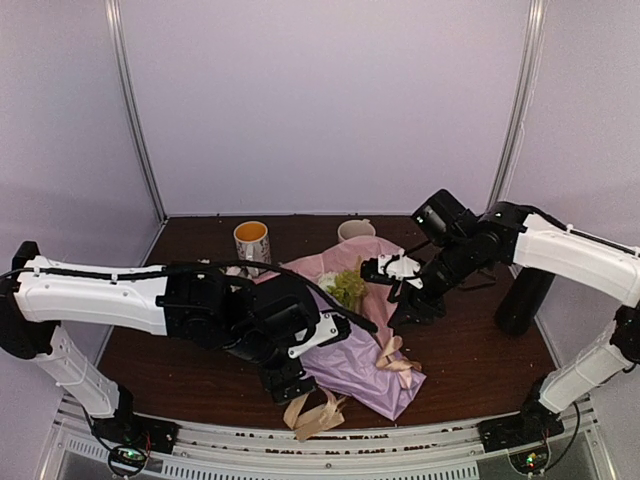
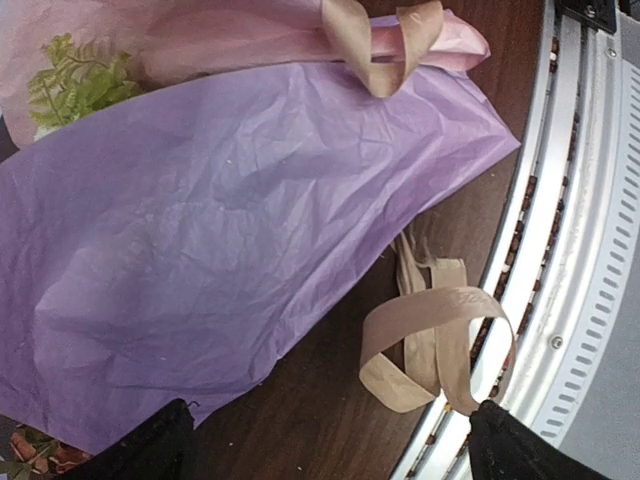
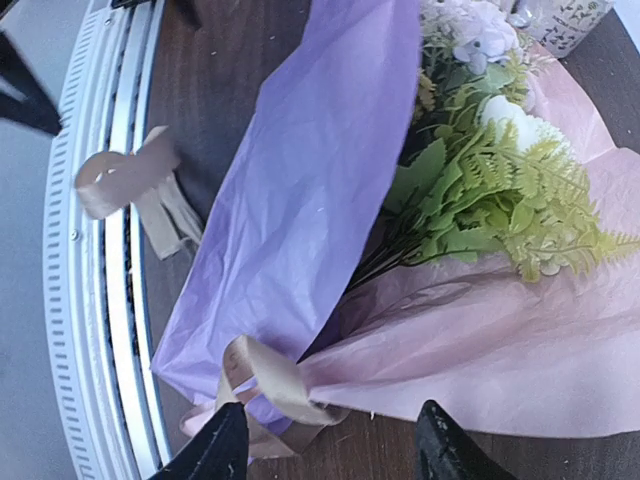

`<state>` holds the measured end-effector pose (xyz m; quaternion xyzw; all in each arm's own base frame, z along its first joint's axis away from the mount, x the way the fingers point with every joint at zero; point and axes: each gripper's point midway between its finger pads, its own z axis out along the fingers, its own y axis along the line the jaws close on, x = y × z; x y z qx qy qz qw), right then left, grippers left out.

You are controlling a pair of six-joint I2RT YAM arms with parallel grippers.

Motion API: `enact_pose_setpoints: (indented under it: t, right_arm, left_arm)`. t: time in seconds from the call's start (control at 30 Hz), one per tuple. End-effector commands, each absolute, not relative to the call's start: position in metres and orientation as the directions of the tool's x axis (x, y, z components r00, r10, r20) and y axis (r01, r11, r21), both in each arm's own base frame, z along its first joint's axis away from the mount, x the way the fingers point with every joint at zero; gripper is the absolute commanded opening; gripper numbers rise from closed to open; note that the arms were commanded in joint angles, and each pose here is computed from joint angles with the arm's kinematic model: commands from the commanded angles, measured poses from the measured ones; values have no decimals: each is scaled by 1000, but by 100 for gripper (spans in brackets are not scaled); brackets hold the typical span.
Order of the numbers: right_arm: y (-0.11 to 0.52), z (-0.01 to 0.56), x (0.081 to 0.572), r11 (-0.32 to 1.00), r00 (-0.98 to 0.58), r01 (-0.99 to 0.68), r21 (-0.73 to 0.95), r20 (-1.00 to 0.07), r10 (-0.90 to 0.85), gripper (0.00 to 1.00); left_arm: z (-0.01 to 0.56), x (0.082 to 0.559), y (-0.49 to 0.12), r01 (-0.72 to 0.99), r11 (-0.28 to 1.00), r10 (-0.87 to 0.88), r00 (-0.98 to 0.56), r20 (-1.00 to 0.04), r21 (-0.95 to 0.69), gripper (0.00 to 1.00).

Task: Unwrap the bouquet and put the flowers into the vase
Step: Untie the half-tied ribbon from the folded wrapping paper, then unfold the folded wrapping paper from the folded wrapping paper.

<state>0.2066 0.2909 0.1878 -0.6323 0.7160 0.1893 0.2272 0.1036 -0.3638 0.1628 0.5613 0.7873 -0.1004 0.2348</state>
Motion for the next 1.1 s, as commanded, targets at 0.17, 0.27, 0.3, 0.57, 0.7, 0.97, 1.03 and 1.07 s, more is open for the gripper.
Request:
enact_pose_setpoints:
  t: [0.17, 0.27, 0.3, 0.57, 0.7, 0.97, 1.03, 1.07]
  right_arm:
    - [261, 140, 153, -79, 36, -994, 76, -453, -891, 57]
    - [257, 130, 149, -89, 49, -993, 74, -429, -902, 60]
    - [256, 126, 148, -94, 54, -993, 75, -418, -907, 59]
    - [245, 103, 140, -125, 81, -987, 100, -361, -929, 56]
    - [239, 94, 139, -120, 78, -987, 106, -333, -940, 52]
    - [222, 93, 143, -80, 50, -993, 87, -307, -950, 7]
    - [218, 99, 148, -48, 16, -994, 94, -322, -947, 0]
    - [216, 103, 152, -27, -8, -995, 100, -331, -944, 0]
  left_arm:
    - [181, 144, -392, 913, 370, 792, -213, -573, 172, 98]
    - [204, 149, -396, 900, 403, 708, -192, -680, 165, 98]
    - [205, 153, -392, 891, 422, 688, -197, -699, 165, 98]
    - [201, 168, -383, 842, 498, 677, -229, -700, 206, 98]
    - [201, 172, -387, 835, 506, 673, -227, -704, 215, 98]
    - [201, 177, -386, 825, 508, 683, -210, -699, 248, 98]
    - [202, 179, -385, 819, 512, 684, -206, -700, 259, 98]
    - [204, 180, -384, 815, 515, 683, -203, -702, 265, 98]
